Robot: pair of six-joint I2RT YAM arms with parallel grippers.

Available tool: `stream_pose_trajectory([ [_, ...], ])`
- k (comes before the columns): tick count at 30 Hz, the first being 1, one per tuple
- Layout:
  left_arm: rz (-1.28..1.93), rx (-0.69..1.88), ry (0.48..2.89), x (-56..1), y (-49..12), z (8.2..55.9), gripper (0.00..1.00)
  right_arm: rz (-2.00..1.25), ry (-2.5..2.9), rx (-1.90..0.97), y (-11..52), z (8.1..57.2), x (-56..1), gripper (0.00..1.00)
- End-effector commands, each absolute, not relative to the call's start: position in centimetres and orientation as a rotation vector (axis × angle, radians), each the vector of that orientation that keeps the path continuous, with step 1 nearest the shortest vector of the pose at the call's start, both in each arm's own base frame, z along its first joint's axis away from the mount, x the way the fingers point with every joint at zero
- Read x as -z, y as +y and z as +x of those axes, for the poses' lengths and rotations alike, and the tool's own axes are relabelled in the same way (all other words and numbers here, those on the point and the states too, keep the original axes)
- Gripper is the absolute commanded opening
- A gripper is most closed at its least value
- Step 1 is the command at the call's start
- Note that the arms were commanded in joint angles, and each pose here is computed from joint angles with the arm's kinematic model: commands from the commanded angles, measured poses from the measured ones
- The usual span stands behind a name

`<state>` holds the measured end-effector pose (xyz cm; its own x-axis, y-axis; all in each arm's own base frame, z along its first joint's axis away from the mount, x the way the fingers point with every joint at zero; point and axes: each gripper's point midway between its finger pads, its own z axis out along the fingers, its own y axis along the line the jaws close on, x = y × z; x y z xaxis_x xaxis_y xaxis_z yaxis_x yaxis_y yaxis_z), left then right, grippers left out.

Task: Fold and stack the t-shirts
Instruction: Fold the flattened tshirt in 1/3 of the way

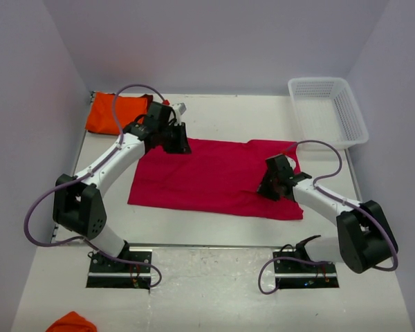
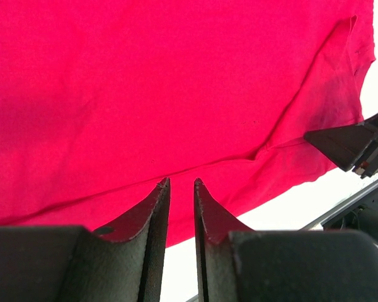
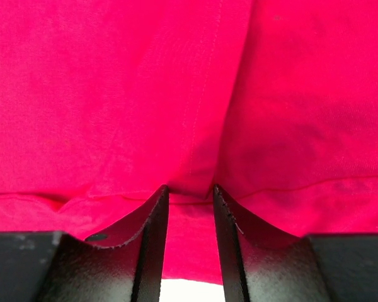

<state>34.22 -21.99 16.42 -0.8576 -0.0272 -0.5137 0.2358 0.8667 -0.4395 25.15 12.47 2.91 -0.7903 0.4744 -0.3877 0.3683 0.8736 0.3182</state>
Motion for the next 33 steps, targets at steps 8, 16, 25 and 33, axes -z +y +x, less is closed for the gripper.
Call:
stream_pose_trajectory([
  [8,0.199,0.713,2.452,-18.1,-21.6,34.2,0.23,0.636,2.529,-0.245,12.1,27.6,-3.4,0.11],
  [16,0.202,0.741,2.462,-17.5,-21.8,33.8,0.24,0.611,2.511,-0.242,12.0,28.1,-4.2,0.00],
  [25,0.192,0.714,2.474,-17.0,-21.5,33.9,0.24,0.400,2.420,-0.234,13.4,33.1,-9.0,0.00],
  [33,0.136,0.660,2.476,-16.1,-20.5,33.5,0.25,0.111,2.323,-0.280,17.7,41.2,-15.9,0.94],
])
